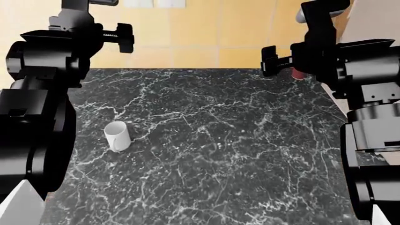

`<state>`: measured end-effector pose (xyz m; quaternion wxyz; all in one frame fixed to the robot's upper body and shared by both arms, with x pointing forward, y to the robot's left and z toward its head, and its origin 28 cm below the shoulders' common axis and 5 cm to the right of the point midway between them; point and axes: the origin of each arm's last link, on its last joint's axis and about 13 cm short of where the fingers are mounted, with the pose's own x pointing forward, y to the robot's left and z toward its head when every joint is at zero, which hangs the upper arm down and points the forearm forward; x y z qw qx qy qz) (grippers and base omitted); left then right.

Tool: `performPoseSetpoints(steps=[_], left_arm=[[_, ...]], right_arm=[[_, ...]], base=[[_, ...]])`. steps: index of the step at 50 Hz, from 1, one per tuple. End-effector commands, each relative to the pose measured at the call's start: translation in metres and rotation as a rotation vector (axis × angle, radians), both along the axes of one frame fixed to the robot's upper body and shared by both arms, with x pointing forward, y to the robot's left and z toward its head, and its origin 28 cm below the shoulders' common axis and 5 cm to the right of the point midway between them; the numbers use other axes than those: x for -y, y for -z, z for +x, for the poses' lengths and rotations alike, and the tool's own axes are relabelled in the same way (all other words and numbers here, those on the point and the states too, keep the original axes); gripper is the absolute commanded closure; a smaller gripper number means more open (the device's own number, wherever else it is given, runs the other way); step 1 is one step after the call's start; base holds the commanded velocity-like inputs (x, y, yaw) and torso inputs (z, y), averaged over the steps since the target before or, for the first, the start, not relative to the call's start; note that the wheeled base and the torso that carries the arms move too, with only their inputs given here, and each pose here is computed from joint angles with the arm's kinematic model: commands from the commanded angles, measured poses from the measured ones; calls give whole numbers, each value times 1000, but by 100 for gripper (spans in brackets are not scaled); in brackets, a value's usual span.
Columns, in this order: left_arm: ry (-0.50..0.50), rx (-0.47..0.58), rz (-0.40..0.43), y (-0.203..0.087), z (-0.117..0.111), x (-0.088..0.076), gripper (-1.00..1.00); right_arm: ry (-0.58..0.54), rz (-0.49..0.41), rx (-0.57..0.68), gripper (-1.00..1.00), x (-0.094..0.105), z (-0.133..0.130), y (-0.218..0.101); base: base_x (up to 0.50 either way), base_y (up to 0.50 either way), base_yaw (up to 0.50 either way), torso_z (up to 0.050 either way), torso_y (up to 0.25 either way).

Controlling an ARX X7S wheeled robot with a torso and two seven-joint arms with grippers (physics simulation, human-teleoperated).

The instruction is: A wet mug is on the counter and needs to be dried. Pick it up and place it upside down in the open cabinet.

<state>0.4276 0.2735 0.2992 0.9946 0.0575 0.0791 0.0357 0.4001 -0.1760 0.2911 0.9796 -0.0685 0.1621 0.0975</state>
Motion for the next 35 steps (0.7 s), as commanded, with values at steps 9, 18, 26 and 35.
performPoseSetpoints(steps=[9, 18, 26, 35], left_arm=[[6, 0, 3, 0, 0, 0, -100], [166, 18, 59, 2, 3, 2, -100], [189, -157, -37, 26, -26, -40, -100], [300, 5, 9, 0, -75, -44, -100]], right_arm=[[2, 22, 7, -100, 1, 0, 1], [6, 29, -9, -100, 4, 2, 8], [3, 30, -16, -100, 3, 4, 16], [10, 34, -29, -100, 6, 8, 27]], base=[[0, 0, 0, 0, 2], [0, 0, 0, 0, 0], [0, 0, 0, 0, 0], [0, 0, 0, 0, 0]])
